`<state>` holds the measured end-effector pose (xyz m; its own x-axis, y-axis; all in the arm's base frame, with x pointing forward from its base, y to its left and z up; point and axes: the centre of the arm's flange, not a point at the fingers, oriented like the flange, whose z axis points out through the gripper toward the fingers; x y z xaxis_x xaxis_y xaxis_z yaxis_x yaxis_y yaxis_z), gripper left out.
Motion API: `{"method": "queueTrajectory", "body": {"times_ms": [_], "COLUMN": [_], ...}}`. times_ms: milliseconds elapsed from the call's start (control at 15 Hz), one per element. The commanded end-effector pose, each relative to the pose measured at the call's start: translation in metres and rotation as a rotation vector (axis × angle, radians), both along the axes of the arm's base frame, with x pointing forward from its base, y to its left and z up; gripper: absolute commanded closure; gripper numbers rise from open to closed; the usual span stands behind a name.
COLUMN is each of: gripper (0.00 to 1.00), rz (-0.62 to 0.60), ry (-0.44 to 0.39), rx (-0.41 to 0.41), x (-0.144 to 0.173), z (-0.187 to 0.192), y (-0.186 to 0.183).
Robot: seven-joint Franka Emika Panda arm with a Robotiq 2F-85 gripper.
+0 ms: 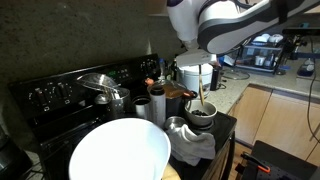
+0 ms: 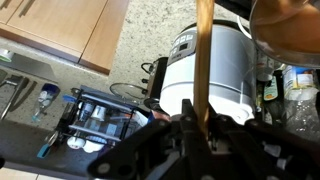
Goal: Use the wooden spatula to mix the contents of the bowl and put it back
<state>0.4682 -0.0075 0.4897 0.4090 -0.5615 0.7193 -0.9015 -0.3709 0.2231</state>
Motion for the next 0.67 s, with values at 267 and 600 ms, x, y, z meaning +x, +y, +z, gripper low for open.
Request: {"method": "queueTrajectory", "body": {"times_ms": [267, 600], "gripper": [0.97, 0.97], "rz": [-0.041, -0.047], "ry": [0.0, 0.014], "rx": [-0.064, -0.066], "x": [-0.013, -0.014], "z": [-0.003, -0.01], "y": [-0.02, -0.028]}}
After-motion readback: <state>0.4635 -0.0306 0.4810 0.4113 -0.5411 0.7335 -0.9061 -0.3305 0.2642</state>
